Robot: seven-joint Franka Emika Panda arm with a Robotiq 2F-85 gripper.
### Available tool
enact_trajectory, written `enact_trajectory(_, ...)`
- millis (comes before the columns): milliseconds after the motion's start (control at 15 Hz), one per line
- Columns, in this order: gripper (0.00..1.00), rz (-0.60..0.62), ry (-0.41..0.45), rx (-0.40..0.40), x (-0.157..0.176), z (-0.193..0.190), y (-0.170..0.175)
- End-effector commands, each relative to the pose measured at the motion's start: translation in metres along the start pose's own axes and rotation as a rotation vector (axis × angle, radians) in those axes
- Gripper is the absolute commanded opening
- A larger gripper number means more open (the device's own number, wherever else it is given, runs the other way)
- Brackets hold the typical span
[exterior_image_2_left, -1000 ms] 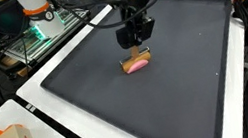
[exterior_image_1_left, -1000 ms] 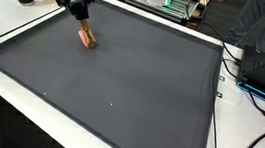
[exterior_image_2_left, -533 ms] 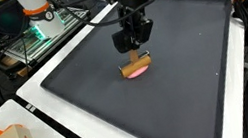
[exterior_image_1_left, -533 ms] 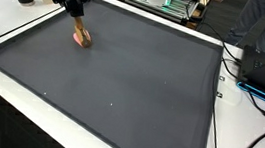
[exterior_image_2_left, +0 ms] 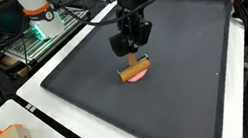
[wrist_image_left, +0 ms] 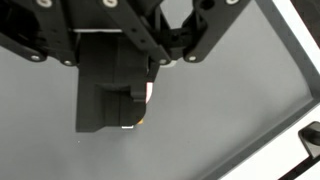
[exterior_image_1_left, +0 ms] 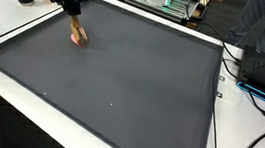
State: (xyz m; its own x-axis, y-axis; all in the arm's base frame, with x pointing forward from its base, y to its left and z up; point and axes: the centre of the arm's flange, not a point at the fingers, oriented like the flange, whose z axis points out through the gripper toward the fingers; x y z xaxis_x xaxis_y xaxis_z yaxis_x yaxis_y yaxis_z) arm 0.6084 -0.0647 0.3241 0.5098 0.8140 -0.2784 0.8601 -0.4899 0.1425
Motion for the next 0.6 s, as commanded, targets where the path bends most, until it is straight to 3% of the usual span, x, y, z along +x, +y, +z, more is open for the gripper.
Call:
enact_trajectory(0, 0.24, -0.032, -0.097, -0.009, -0.007, 0.022, -0.003)
enact_trajectory(533, 0.24, -0.041, -0.183, -0.029, -0.016, 0.031, 0.000)
